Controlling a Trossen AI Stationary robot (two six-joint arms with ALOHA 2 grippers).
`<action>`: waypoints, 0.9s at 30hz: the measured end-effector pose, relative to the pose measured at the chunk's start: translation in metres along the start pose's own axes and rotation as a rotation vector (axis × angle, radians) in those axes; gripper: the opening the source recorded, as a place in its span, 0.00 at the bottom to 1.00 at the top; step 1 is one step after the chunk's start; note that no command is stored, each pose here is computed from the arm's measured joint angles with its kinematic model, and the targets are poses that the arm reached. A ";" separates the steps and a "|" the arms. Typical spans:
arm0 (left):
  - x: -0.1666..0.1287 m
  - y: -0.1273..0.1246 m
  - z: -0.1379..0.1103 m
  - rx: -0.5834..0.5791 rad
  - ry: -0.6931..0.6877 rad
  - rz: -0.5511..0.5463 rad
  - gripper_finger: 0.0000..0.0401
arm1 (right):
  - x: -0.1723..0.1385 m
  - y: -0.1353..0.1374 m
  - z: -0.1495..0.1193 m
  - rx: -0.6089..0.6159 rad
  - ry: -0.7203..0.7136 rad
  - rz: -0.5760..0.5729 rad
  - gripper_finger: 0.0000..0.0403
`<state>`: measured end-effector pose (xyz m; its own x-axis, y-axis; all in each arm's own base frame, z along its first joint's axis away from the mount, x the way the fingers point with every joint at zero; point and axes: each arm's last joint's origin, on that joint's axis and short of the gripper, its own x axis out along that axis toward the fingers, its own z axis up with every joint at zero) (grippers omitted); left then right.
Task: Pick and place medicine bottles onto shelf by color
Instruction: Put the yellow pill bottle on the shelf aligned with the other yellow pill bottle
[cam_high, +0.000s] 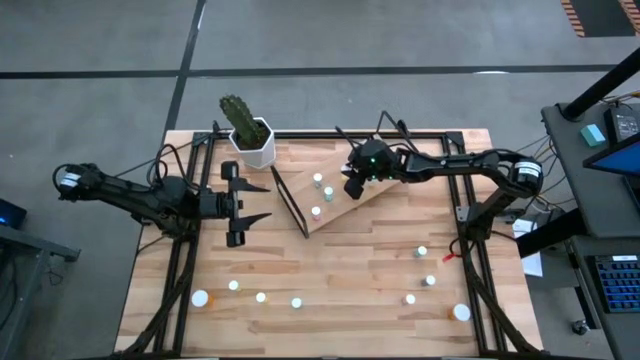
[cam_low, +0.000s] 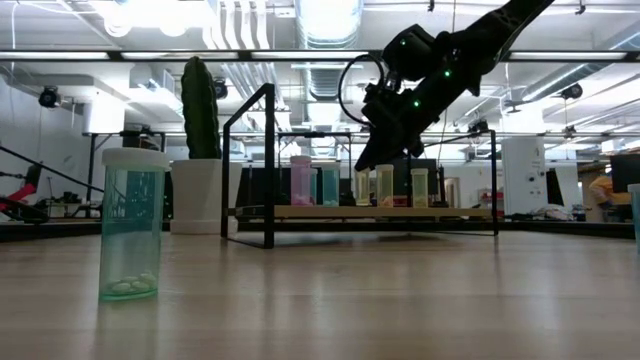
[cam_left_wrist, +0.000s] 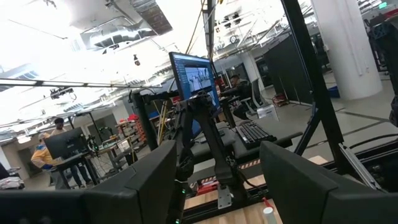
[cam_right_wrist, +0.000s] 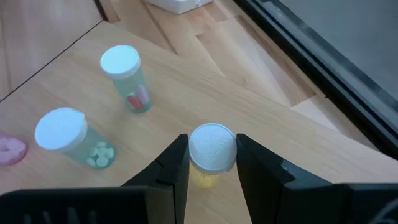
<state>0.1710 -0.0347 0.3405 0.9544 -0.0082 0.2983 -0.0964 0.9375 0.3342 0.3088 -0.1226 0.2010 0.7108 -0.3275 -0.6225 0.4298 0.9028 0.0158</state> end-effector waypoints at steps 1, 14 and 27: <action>0.000 0.000 0.000 0.000 0.000 0.000 0.54 | 0.000 0.000 0.000 -0.002 0.001 0.001 0.26; 0.000 0.000 0.000 0.000 0.000 0.000 0.54 | 0.000 0.002 -0.001 -0.009 0.004 0.006 0.26; 0.000 0.000 0.000 0.001 0.000 0.000 0.54 | 0.000 0.002 -0.004 0.010 0.040 0.004 0.30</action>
<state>0.1709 -0.0347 0.3406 0.9543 -0.0079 0.2988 -0.0970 0.9374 0.3346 0.3074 -0.1193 0.1982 0.6900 -0.3124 -0.6530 0.4326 0.9012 0.0260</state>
